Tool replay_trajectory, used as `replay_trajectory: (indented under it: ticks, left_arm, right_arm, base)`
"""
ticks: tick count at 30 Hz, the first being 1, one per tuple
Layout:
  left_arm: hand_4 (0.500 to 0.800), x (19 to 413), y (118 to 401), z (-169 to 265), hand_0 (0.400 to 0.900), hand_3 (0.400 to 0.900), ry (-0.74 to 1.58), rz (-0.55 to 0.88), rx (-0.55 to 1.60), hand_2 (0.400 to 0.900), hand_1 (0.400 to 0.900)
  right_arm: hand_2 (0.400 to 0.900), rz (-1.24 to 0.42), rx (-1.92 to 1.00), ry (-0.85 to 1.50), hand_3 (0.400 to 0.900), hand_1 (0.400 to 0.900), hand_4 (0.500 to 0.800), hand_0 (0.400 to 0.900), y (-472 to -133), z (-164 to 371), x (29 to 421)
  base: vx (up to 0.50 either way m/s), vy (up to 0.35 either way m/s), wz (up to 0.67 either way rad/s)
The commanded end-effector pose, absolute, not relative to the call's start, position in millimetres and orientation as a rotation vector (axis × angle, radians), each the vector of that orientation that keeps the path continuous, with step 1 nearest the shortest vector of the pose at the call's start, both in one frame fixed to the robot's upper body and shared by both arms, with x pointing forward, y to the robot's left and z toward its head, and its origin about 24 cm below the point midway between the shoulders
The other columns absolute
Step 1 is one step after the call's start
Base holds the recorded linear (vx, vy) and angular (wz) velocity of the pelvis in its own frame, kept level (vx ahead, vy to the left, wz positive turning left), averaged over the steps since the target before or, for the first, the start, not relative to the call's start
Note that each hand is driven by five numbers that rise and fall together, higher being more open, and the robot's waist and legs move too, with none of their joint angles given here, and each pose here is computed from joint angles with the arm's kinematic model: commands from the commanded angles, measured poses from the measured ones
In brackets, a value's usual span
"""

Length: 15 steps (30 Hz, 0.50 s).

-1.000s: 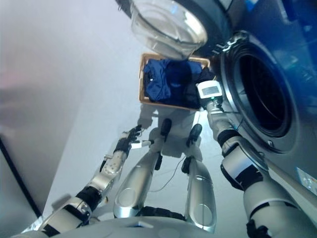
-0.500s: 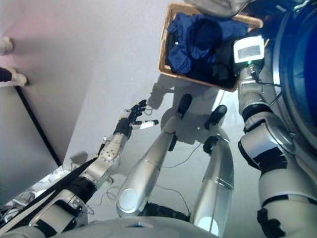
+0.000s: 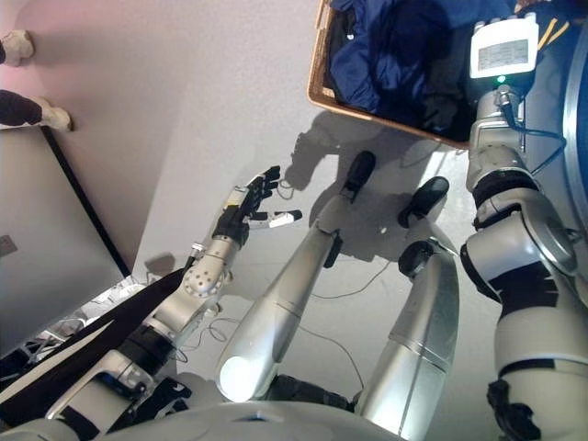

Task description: Put the clothes in the basket into the washing machine.

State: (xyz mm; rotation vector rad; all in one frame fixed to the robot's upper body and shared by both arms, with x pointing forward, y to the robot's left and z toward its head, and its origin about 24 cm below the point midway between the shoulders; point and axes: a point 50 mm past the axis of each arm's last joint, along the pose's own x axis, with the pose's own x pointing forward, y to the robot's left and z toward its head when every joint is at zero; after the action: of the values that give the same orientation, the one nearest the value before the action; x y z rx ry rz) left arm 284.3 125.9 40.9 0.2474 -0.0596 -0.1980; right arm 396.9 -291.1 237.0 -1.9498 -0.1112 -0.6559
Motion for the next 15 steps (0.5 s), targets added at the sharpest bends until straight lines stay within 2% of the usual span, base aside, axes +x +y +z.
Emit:
replay_trajectory:
  ticks: [1,2,3,11,15]
  left_arm:
    - [0.8,267,129,46,0.9,0.9,-0.119,-0.204,0.206,0.9,0.9]
    - [0.8,267,129,46,0.9,0.9,-0.12,-0.206,0.204,0.9,0.9]
    - [0.8,267,129,47,0.9,0.9,-0.123,-0.206,0.202,0.9,0.9]
    - [0.8,269,131,49,0.9,0.9,-0.135,-0.192,0.209,0.9,0.9]
    - [0.8,273,133,53,0.9,0.9,-0.148,-0.166,0.225,0.9,0.9]
  right_arm:
    - [0.9,-0.705,-2.058,-0.081,0.9,0.9,0.8,0.9,-318,250,385]
    - [0.639,-0.707,-2.064,-0.08,0.639,0.639,0.644,0.639,-319,251,384]
    - [0.4,-0.715,-2.068,-0.075,0.4,0.4,0.5,0.4,-321,252,383]
    - [0.4,-0.779,-1.958,-0.174,0.4,0.4,0.5,0.4,-316,267,383]
    - [0.4,-0.8,-1.783,-0.344,0.4,0.4,0.5,0.4,-300,278,384]
  base:
    - [-0.023,0.044,0.04]
    - [-0.022,0.034,0.05]
    - [-0.018,0.029,0.05]
    - [0.009,0.006,-0.06]
    - [0.029,-0.003,-0.17]
